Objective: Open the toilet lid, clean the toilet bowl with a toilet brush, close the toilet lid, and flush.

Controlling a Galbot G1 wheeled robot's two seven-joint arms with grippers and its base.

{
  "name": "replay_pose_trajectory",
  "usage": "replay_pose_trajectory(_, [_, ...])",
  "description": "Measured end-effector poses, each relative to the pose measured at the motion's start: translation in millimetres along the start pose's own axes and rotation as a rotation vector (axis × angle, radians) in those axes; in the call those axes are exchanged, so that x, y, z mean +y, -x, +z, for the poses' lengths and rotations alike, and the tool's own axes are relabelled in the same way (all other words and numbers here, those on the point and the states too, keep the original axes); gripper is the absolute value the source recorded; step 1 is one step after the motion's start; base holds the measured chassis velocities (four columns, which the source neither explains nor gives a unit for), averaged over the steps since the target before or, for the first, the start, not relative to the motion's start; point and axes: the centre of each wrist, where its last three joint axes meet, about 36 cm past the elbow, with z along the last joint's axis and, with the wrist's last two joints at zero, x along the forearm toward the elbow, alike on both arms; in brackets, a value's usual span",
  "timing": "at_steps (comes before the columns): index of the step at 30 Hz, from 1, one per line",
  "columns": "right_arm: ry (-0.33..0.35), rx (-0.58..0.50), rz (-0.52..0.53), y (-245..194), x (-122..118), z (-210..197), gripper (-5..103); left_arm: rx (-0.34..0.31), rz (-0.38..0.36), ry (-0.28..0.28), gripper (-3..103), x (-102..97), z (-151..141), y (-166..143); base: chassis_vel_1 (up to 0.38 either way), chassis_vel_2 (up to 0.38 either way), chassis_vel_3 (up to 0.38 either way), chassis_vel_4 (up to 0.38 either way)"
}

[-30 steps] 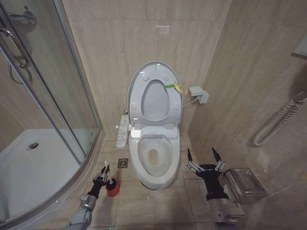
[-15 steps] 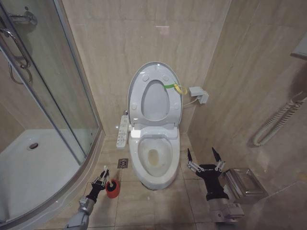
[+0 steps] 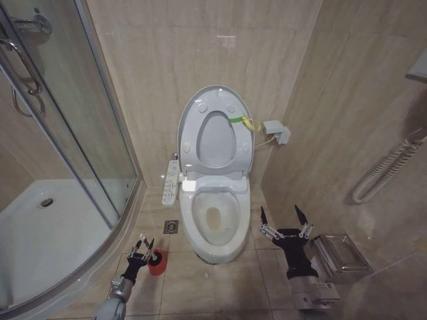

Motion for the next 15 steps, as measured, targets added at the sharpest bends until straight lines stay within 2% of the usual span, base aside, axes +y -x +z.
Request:
replay_pose_trajectory(4, [0.000, 0.000, 0.000, 0.0, 0.0, 0.0, 100, -0.013, -0.007, 0.001, 46, -3.5, -3.9, -5.4, 0.000, 0.000, 0.000, 0.000])
replay_pose_trajectory(5, [0.000, 0.000, 0.000, 0.0, 0.0, 0.0, 100, -0.019, -0.009, 0.000, 78, -5.2, -6.0, -8.4, 0.000, 0.000, 0.000, 0.000])
replay_pose_trajectory(11, [0.000, 0.000, 0.000, 0.0, 0.0, 0.0, 100, -0.044, -0.013, 0.011, 78, -15.1, -18.2, -22.2, 0.000, 0.000, 0.000, 0.000])
replay_pose_trajectory(12, [0.000, 0.000, 0.000, 0.0, 0.0, 0.0, 100, -0.050, -0.020, 0.013, 99, -15.4, -20.2, -24.1, 0.000, 0.000, 0.000, 0.000])
replay_pose_trajectory(15, [0.000, 0.000, 0.000, 0.0, 0.0, 0.0, 100, -0.067, -0.032, 0.014, 99, -14.8, -26.1, -25.7, 0.000, 0.000, 0.000, 0.000])
